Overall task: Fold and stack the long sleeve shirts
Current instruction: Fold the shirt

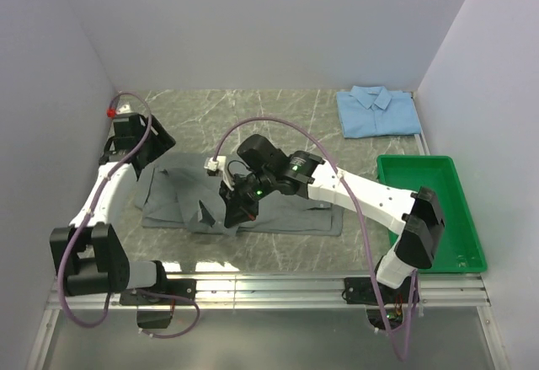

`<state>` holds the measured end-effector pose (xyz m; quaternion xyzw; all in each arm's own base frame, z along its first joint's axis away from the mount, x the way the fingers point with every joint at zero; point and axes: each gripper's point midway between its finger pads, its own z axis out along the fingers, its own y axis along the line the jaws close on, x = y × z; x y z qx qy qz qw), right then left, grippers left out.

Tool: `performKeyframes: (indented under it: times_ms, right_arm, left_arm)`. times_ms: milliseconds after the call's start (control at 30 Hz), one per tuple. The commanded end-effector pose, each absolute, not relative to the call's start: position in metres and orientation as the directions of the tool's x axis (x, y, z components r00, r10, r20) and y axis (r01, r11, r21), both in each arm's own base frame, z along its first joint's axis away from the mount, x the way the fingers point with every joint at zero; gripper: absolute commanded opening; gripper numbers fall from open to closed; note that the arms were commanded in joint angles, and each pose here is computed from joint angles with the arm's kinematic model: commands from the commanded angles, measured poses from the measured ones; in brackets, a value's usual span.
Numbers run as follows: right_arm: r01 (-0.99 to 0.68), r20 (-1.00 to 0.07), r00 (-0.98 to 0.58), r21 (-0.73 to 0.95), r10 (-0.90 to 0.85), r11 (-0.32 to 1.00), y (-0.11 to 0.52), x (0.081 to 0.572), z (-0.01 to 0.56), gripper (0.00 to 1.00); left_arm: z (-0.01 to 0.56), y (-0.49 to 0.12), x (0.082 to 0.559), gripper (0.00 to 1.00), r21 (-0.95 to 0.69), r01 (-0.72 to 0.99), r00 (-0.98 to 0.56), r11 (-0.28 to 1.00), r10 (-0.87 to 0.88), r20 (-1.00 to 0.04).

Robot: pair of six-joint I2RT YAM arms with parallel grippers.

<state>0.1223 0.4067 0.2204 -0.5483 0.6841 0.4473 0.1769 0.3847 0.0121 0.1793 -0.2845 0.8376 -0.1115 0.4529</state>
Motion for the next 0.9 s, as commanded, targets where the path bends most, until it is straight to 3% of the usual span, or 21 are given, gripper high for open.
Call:
performKeyframes:
  times_ms: [0, 567, 867]
  right_arm:
    - [-0.936, -0.764, -0.278, 0.351, -0.582, -0.013, 0.394, 0.116, 0.246, 0.00]
    - [-0.939, -0.741, -0.284, 0.342, -0.608, 0.022, 0.355, 0.100, 0.231, 0.00]
    - [-0.903, -0.756, -0.262, 0.412, -0.600, -0.125, 0.353, 0.074, 0.253, 0.00]
  left_arm:
    - [0.164, 0.000, 0.386, 0.74, -0.487, -0.353, -0.488, 0.799, -0.602, -0.632]
    - [0.098, -0.019, 0.394, 0.73, -0.505, -0.351, -0.631, 0.789, -0.598, -0.495]
    - [0.053, -0.016, 0.390, 0.72, -0.425, -0.433, -0.682, 0.795, -0.597, -0.422]
